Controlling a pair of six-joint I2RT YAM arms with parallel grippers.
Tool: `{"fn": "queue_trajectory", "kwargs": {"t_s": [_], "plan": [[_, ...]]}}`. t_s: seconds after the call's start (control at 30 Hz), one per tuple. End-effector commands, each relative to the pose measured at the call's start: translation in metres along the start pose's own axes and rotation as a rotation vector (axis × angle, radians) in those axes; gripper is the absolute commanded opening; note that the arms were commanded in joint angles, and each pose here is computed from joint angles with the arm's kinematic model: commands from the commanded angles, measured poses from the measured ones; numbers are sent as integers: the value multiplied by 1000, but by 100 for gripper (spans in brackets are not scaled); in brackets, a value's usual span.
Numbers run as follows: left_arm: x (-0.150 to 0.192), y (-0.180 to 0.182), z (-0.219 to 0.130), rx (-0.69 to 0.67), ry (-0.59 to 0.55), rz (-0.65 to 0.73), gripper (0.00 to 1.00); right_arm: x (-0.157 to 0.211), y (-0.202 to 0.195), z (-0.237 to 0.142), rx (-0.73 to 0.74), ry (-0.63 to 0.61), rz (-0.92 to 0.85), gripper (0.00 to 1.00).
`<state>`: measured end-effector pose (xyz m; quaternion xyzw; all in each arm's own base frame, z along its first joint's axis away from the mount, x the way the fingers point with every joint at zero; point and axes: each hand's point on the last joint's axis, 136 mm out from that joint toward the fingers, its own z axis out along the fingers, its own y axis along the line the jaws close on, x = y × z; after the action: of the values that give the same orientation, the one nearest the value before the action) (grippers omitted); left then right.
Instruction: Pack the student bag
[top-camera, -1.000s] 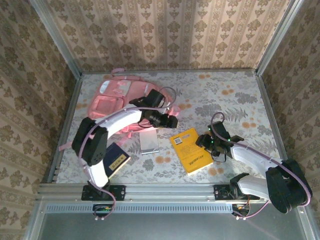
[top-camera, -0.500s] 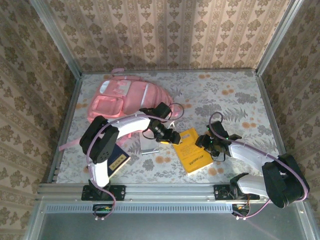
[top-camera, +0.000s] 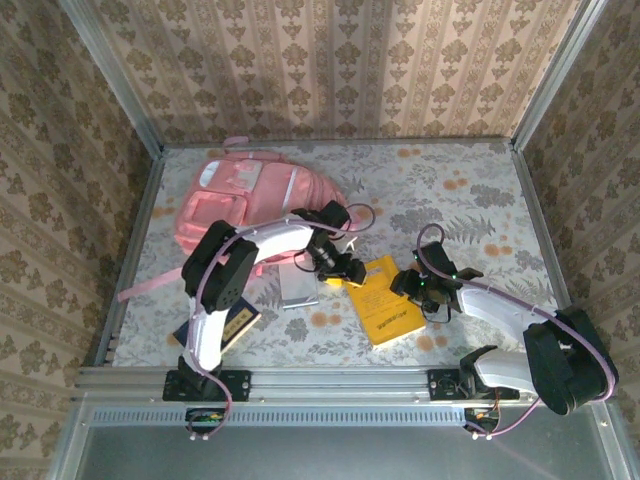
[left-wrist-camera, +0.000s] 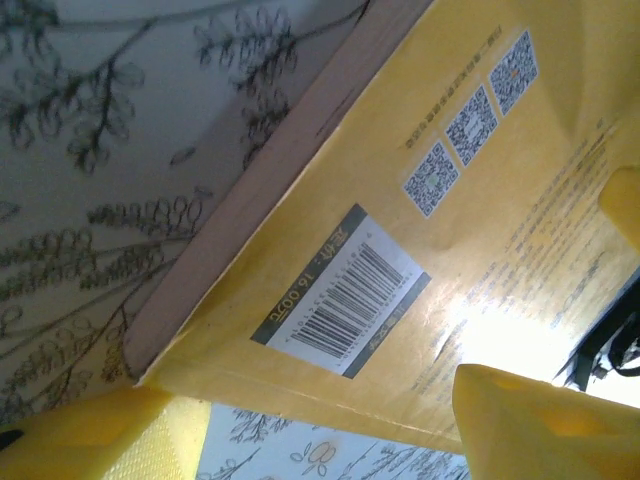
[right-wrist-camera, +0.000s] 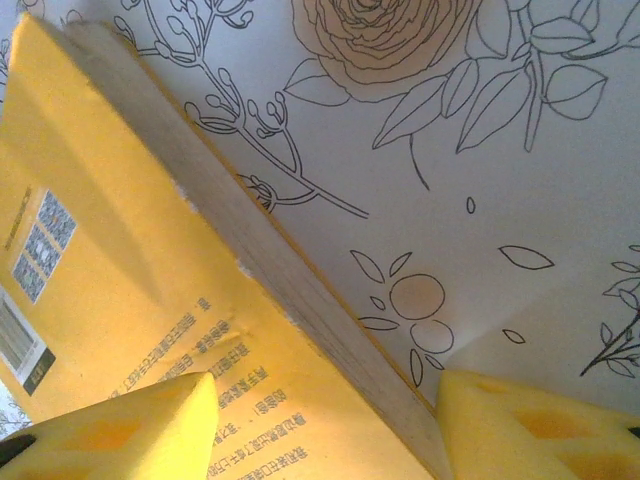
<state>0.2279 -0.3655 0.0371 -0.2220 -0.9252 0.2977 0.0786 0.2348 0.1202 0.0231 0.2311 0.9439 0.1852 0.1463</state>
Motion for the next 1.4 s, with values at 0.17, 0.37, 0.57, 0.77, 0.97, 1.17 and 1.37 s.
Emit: {"fn": "queue_trajectory", "kwargs": {"t_s": [0.17, 0.37, 0.57, 0.77, 0.97, 1.17, 1.37], "plan": [[-48, -17, -4, 57, -52, 49, 67, 19, 21, 3, -138, 85, -25, 59], [-44, -26, -12, 147, -50, 50, 67, 21, 29, 1, -198, 89, -13, 57], [-13, -1, -26, 30, -73, 30, 68, 33, 43, 3, -272, 157, -61, 54], [21, 7, -10, -42, -21, 52, 68, 35, 39, 2, -224, 180, -141, 53], [19, 3, -8, -38, -25, 76, 68, 26, 44, -1, -208, 158, -148, 53], [20, 2, -5, -45, -20, 88, 67, 25, 68, -9, -308, 186, -100, 51], [22, 5, -3, -55, -15, 94, 65, 24, 85, -17, -389, 195, -59, 45]]}}
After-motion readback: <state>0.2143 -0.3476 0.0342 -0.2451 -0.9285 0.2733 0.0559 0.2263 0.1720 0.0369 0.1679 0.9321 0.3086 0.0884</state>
